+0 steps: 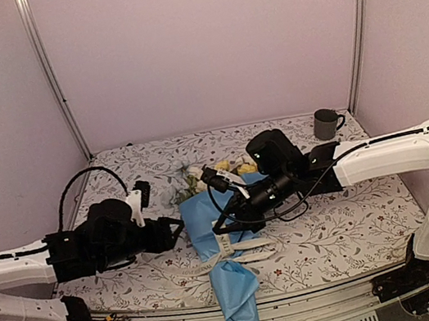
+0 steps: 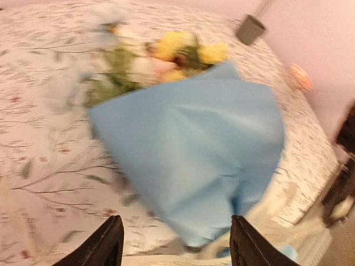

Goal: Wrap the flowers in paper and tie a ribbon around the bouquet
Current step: Pass from the left arm to the right, then pick up the ribbon from the center of the board.

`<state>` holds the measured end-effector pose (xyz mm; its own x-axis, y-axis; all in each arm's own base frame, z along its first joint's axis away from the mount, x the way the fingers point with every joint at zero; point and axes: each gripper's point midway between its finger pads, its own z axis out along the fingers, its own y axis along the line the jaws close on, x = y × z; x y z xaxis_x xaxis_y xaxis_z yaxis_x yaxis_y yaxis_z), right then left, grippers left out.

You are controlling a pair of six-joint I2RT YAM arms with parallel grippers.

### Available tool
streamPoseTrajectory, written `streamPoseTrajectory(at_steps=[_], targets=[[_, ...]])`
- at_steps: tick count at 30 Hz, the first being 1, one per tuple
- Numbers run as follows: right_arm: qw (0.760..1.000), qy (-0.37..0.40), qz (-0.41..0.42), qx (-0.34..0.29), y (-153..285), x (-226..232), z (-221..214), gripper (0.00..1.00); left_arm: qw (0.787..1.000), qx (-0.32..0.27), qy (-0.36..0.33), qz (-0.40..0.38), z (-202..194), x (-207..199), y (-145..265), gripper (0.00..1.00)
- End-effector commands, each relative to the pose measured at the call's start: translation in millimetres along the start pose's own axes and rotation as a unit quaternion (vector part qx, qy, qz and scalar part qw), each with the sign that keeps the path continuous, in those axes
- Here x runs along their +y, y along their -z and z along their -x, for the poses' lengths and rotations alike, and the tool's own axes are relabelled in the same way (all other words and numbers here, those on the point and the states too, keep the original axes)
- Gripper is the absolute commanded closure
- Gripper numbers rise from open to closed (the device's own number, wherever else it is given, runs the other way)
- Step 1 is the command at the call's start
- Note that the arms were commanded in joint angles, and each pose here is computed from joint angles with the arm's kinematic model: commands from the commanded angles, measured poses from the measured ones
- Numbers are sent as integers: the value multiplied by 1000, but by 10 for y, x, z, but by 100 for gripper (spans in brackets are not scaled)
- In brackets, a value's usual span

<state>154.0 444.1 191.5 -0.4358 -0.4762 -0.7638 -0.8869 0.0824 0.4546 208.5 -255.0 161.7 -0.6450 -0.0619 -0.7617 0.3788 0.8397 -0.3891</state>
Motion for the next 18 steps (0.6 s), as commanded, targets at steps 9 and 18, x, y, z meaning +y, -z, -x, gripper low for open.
streamPoseTrajectory(at_steps=[9,18], targets=[[999,-18,29,11,-127,9,-46,100,953,117,110,257,-685,1406,49,32],[999,-23,38,17,-147,15,-117,100,932,156,93,314,-980,1723,-100,29]])
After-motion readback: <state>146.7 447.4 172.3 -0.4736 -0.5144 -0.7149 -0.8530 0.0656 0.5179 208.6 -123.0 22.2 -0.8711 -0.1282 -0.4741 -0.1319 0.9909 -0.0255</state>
